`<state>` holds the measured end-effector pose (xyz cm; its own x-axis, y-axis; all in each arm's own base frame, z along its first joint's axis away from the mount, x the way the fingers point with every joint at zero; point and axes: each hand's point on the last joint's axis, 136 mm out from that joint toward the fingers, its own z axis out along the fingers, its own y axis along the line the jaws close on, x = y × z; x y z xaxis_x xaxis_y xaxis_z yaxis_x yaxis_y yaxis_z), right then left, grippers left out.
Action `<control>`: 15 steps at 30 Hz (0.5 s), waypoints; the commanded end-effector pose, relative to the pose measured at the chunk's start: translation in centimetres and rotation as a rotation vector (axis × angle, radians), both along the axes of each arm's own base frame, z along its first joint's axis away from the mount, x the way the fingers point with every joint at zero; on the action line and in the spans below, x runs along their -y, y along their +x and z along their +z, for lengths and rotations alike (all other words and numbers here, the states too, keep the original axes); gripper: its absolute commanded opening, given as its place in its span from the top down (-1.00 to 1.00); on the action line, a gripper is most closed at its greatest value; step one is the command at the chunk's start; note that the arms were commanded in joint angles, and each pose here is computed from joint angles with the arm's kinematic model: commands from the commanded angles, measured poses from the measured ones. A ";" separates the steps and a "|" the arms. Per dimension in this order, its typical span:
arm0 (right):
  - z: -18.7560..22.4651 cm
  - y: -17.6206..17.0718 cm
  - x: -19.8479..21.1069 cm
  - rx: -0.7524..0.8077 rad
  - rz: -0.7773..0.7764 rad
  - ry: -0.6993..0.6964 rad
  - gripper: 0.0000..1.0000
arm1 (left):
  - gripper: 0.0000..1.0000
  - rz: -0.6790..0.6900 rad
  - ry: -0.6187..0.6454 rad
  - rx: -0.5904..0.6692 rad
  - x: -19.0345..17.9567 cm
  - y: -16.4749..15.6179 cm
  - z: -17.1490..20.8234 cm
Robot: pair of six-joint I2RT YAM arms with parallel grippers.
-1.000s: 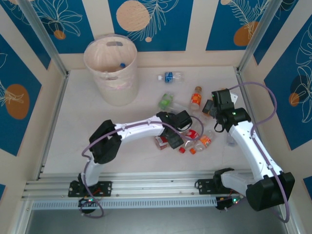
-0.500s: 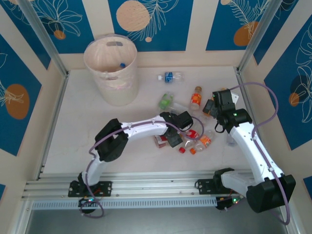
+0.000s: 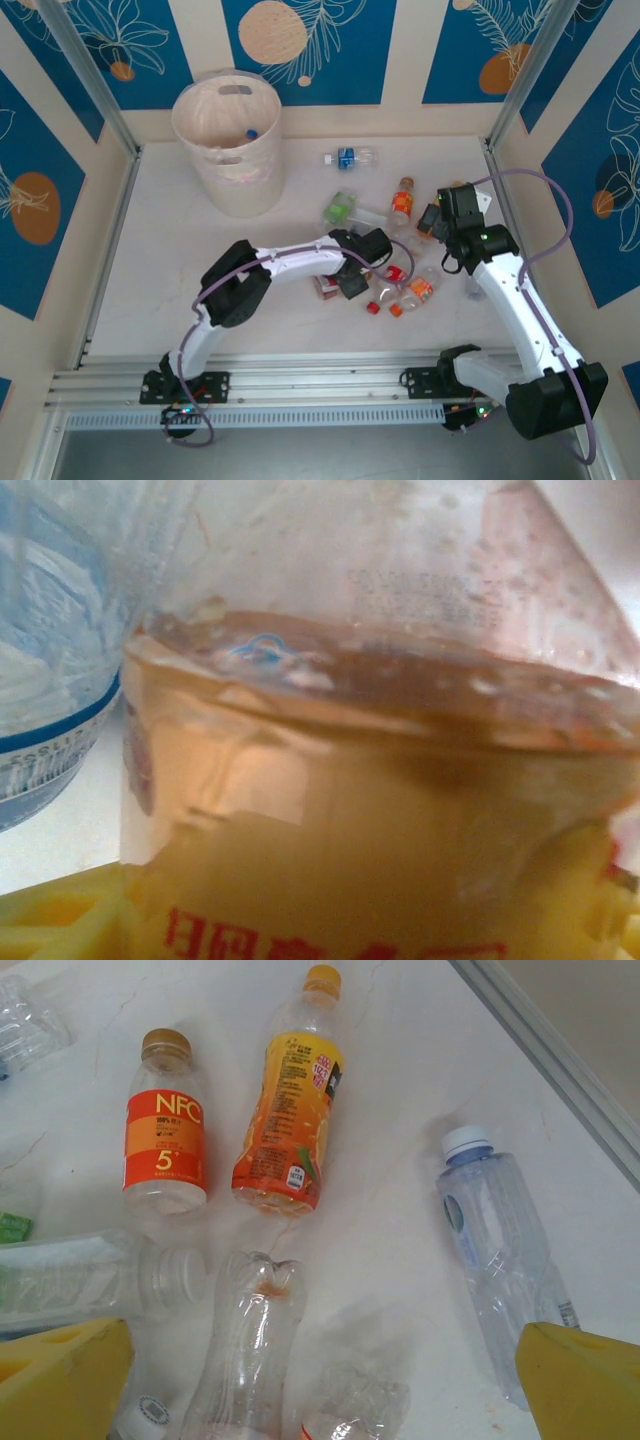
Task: Put the plastic bottles in the bin
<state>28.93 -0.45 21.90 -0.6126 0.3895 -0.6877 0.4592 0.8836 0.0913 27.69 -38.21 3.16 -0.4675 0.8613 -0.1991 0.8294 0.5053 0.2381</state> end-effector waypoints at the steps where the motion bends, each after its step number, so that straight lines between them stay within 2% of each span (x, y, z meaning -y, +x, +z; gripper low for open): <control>1: 0.5 -1.0 0.9 0.009 -0.018 -0.034 -0.98 | -0.33 0.017 0.060 -0.018 -1.6 0.5 -1.1; 2: 0.7 -1.0 1.0 0.017 -0.015 -0.037 -0.98 | -0.32 0.016 0.057 -0.017 -1.6 0.5 -0.6; 5: 0.9 -1.1 0.9 0.027 0.002 -0.042 -0.98 | -0.08 0.011 0.022 0.004 -1.3 0.7 1.3; 10: 1.1 -1.5 0.7 0.031 0.012 -0.035 -0.98 | 0.01 0.010 -0.075 0.014 0.0 0.7 5.4; 15: 2.7 -1.2 0.1 0.084 0.052 -0.026 -0.98 | 0.02 0.018 -0.186 0.088 0.5 1.3 11.1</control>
